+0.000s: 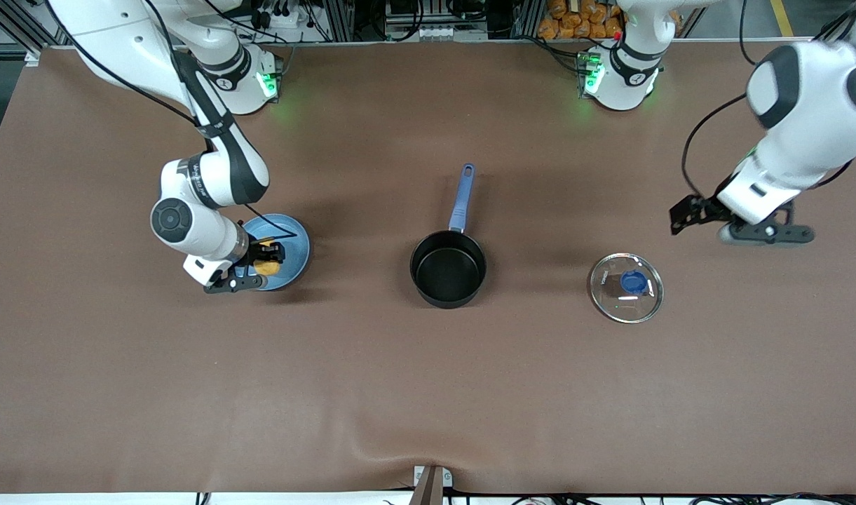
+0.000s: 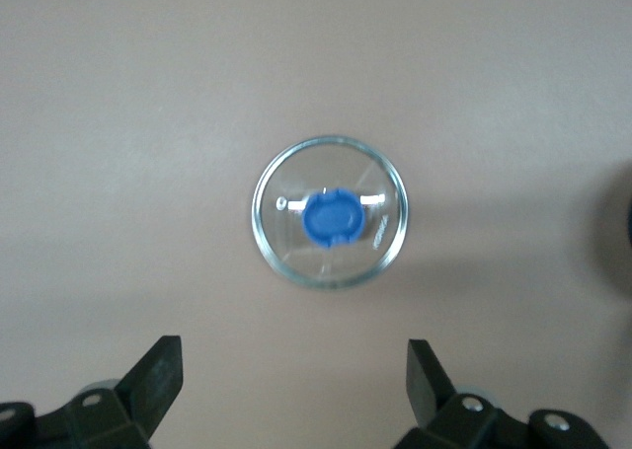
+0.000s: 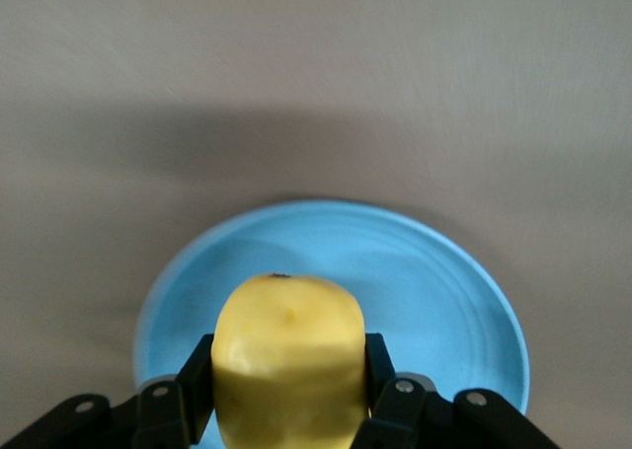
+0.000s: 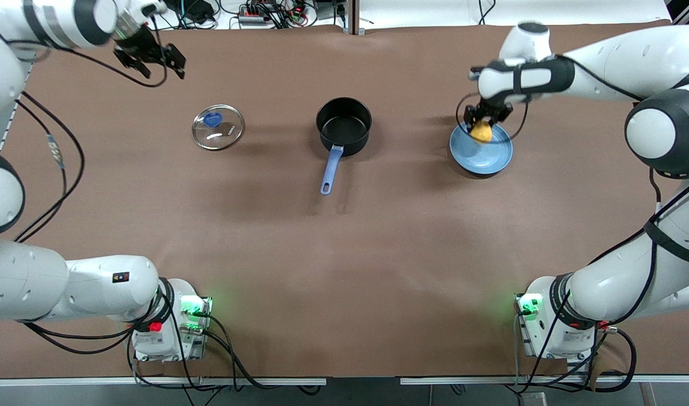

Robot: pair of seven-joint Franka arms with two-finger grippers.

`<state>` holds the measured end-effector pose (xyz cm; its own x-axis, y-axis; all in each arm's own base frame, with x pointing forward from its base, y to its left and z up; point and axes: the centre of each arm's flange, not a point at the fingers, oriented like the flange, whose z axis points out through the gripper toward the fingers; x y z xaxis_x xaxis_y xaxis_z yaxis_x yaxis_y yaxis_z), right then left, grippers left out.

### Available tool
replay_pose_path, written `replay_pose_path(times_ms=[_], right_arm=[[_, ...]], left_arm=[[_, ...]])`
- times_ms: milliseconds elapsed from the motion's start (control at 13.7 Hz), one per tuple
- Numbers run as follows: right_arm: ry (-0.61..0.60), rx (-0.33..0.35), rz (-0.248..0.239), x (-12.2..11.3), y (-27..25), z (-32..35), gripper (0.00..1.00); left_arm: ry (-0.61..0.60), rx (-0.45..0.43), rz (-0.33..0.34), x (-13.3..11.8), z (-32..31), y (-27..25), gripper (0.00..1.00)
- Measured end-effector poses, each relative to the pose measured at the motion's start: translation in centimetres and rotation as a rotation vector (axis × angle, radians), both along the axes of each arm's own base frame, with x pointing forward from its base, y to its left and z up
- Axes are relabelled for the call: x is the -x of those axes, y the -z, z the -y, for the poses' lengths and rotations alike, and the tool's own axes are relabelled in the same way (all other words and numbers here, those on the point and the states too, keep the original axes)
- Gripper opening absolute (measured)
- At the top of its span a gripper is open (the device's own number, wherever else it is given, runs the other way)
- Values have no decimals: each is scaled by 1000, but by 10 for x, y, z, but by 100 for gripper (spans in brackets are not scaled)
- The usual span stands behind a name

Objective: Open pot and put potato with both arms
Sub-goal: 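Carry the yellow potato with the right gripper over the saucepan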

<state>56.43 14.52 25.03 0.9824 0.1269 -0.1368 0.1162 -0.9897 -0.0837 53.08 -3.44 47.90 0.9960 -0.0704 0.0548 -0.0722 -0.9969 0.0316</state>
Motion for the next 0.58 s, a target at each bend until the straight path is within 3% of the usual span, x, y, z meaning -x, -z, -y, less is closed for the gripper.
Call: replay_pose_path(times_ms=[292, 584], right_arm=[[48, -71, 23, -46, -125, -99, 63], [152, -156, 39, -55, -152, -207, 63]], left_arm=[[3, -2, -30, 3, -2, -70, 100], [1, 0, -20, 4, -5, -110, 100]])
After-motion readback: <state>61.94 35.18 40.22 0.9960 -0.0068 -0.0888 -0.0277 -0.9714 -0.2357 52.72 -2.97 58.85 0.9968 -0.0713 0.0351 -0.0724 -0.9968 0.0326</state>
